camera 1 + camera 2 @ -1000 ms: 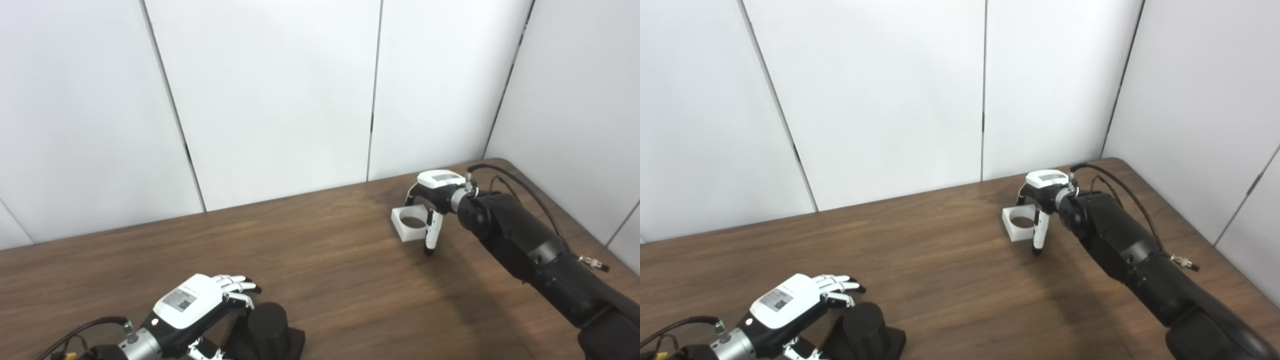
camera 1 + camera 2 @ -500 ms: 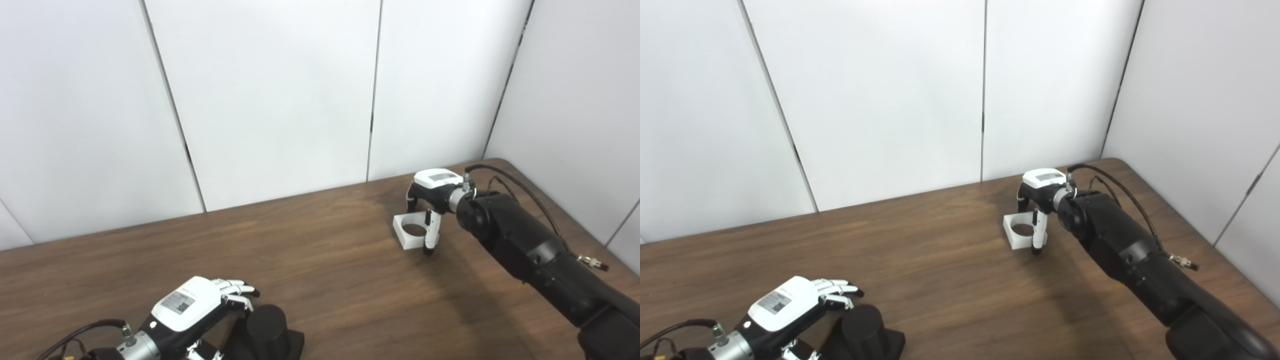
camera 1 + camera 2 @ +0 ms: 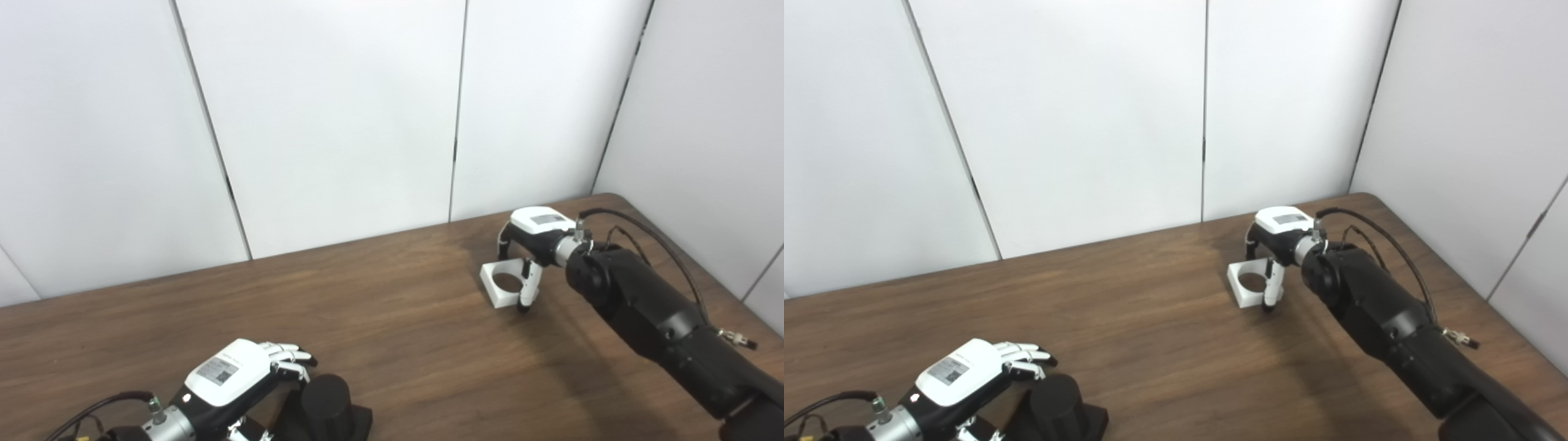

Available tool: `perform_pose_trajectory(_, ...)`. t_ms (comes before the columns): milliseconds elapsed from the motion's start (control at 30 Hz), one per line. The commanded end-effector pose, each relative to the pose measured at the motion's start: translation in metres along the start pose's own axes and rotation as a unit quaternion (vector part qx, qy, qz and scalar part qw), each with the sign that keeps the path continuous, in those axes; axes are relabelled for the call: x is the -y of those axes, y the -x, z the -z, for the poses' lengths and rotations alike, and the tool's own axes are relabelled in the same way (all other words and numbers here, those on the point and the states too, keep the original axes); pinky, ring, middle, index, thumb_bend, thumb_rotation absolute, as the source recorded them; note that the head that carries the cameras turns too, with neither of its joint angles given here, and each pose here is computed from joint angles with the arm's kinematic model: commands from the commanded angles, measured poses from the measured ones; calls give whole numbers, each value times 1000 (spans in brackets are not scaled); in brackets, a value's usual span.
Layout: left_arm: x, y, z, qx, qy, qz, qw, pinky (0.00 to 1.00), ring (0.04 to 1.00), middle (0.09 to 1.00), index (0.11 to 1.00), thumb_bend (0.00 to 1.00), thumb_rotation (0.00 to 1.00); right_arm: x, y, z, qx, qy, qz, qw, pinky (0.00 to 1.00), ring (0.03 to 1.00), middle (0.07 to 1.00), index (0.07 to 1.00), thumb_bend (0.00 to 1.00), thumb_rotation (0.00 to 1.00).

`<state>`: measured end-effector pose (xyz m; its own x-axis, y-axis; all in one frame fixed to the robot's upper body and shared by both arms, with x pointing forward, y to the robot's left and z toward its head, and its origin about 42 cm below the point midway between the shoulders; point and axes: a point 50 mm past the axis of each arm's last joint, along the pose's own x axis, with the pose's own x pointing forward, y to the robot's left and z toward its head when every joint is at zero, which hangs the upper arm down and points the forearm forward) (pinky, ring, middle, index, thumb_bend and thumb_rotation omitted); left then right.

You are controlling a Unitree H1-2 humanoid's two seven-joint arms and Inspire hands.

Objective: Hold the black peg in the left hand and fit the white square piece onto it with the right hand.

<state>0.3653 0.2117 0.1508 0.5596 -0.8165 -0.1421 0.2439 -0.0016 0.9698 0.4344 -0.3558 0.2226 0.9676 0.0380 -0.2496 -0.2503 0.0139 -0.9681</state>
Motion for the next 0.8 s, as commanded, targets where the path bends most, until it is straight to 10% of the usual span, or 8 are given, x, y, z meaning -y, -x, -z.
perform_pose_trajectory(0, 32, 14, 1, -18, -22, 103, 994, 810, 860, 836, 488, 524, 64, 35, 2, -9, 35, 22, 63, 997, 862, 859, 782, 477, 520, 129)
perform_pose_trajectory(767, 41, -26, -10, -32, -17, 101, 994, 863, 902, 877, 488, 522, 75, 81, 51, -37, 208, 47, 139, 967, 777, 800, 756, 477, 520, 133)
